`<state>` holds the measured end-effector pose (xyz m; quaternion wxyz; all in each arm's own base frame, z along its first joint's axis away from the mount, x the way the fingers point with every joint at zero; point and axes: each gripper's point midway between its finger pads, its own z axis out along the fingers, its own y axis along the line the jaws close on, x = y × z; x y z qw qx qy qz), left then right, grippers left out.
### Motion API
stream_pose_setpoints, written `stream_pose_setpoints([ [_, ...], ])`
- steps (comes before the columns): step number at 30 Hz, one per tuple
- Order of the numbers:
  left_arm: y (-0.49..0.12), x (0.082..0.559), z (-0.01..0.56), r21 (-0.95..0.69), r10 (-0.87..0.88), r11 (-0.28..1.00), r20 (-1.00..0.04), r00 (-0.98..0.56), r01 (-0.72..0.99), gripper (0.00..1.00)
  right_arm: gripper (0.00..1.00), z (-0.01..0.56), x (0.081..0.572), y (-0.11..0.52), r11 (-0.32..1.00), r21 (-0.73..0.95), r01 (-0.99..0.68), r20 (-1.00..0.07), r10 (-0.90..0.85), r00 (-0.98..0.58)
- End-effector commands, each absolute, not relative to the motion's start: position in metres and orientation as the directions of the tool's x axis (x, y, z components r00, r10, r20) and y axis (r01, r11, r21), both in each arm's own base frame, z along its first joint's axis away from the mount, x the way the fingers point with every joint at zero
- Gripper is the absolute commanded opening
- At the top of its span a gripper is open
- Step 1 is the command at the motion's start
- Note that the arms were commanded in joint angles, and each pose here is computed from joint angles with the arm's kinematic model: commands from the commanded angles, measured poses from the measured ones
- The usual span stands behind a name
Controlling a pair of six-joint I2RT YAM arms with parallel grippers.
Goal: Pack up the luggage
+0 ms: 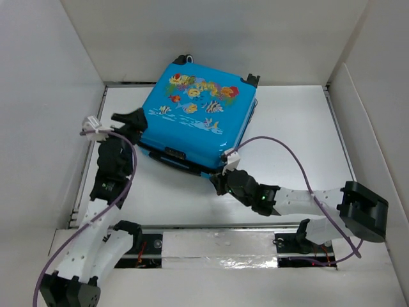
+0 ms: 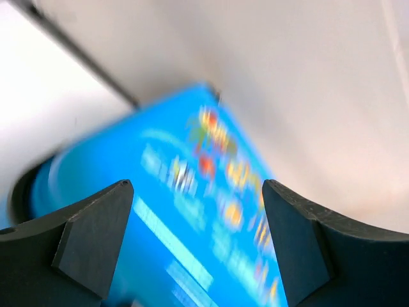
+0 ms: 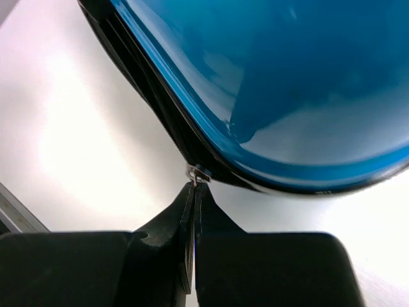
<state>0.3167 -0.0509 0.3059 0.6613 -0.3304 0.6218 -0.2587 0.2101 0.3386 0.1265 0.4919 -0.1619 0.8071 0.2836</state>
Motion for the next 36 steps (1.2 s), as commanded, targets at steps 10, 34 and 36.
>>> stream_pose_setpoints([
  [10,0.051,0.395,0.195,-0.774,-0.85,0.51,-0.521,-0.08,-0.376,0.73,0.0,0.142,0.165,0.318,0.683,0.399,-0.612,-0.867,0.064,-0.494],
  [34,-0.164,0.29,0.09,-0.868,-0.794,0.458,-0.3,-0.529,-0.194,0.66,0.0,0.147,0.126,0.454,0.466,0.343,-0.815,-0.868,-0.174,-0.465],
  [36,-0.165,0.283,0.104,-0.863,-0.794,0.481,-0.354,-0.495,-0.154,0.65,0.0,0.155,0.122,0.464,0.414,0.34,-0.844,-0.882,-0.171,-0.439],
])
